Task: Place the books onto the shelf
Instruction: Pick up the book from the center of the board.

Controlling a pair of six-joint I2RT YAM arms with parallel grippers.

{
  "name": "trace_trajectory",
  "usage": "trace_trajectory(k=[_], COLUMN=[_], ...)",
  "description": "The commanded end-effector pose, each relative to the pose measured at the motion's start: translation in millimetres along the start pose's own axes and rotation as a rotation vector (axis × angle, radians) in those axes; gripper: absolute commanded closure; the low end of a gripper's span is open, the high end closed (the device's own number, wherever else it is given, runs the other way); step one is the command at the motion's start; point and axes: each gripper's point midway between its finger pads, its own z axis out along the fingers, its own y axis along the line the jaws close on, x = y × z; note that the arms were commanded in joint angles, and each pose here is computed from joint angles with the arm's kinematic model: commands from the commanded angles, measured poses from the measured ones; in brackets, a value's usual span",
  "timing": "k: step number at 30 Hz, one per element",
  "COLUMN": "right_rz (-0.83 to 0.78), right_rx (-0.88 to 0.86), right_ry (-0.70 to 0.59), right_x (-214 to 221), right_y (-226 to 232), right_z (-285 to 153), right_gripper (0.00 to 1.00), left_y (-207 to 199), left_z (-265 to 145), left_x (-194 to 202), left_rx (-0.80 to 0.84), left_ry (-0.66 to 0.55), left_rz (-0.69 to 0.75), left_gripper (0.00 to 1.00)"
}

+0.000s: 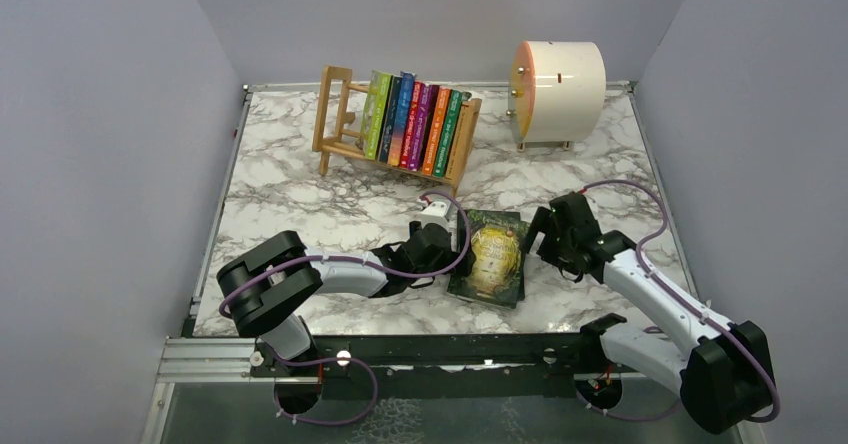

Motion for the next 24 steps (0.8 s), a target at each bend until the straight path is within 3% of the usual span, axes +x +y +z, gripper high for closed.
trace_trajectory(k=[1,7,24], right_rz=[-0.004,-0.121,-0.145], right_rx=[-0.057,-0.301,-0.37], right_ry=[-0.035,-0.037,0.082], right_x=[-13.0,-19.4,4.0], right_y=[16.1,61.8,73.5], right_z=[-3.5,-13.9,-1.0], right_gripper=[0.14,0.16,0.19], left_y=[-19.2,-17.9,-23.7], left_z=[-1.1,-0.5,-2.2], left_x=[-13.1,-13.7,-11.1], left_rx=[0.055,0.048,0.084], left_ry=[-0.027,-0.03,-0.024], left_rz=[-0.009,-0.013,-0.036], left_gripper=[0.13,0.13,0.13])
